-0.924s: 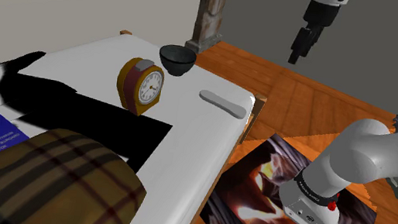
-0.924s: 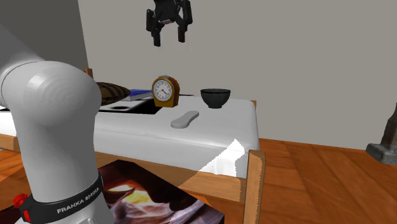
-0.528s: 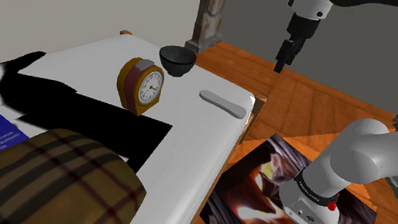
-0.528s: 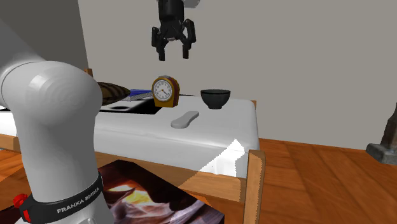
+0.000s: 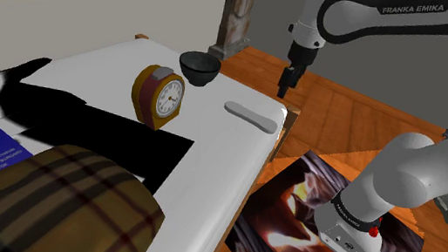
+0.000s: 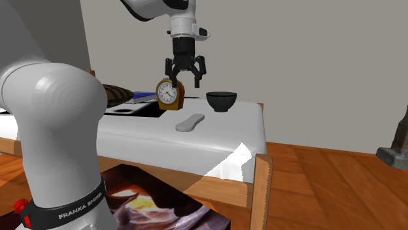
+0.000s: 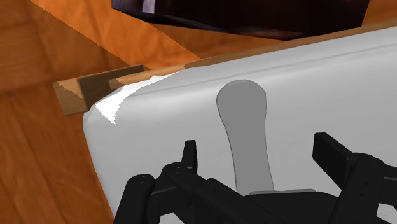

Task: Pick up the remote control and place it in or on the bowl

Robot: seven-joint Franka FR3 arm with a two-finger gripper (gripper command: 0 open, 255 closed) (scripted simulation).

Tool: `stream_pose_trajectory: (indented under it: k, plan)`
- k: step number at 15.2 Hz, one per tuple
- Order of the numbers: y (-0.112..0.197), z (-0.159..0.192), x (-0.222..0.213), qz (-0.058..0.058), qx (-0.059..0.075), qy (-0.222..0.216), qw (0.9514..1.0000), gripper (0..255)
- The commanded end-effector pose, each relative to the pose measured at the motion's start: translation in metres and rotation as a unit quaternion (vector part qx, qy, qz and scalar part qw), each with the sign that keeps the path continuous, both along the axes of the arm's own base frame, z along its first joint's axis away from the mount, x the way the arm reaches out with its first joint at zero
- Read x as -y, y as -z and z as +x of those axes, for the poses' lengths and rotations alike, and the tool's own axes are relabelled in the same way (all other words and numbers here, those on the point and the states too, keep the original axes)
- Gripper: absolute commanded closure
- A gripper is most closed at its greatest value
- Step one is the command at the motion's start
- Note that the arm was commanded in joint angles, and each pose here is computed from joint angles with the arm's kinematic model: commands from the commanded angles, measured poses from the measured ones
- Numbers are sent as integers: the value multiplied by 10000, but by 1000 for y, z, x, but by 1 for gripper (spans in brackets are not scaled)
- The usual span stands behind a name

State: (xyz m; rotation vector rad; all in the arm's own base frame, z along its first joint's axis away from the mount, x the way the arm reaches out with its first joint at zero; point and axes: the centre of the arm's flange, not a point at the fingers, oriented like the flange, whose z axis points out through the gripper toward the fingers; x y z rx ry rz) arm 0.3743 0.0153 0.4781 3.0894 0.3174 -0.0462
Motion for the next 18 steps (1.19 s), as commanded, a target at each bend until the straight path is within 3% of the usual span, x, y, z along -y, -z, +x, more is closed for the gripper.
stream_pose_trajectory:
  k: [1, 9, 18]
  plan:
    - [21, 15, -4, 19, 28, -93, 10000, 0]
    - [105, 68, -32, 87, 92, -458, 9989, 0]
    - [148, 69, -32, 89, 94, -468, 9988, 0]
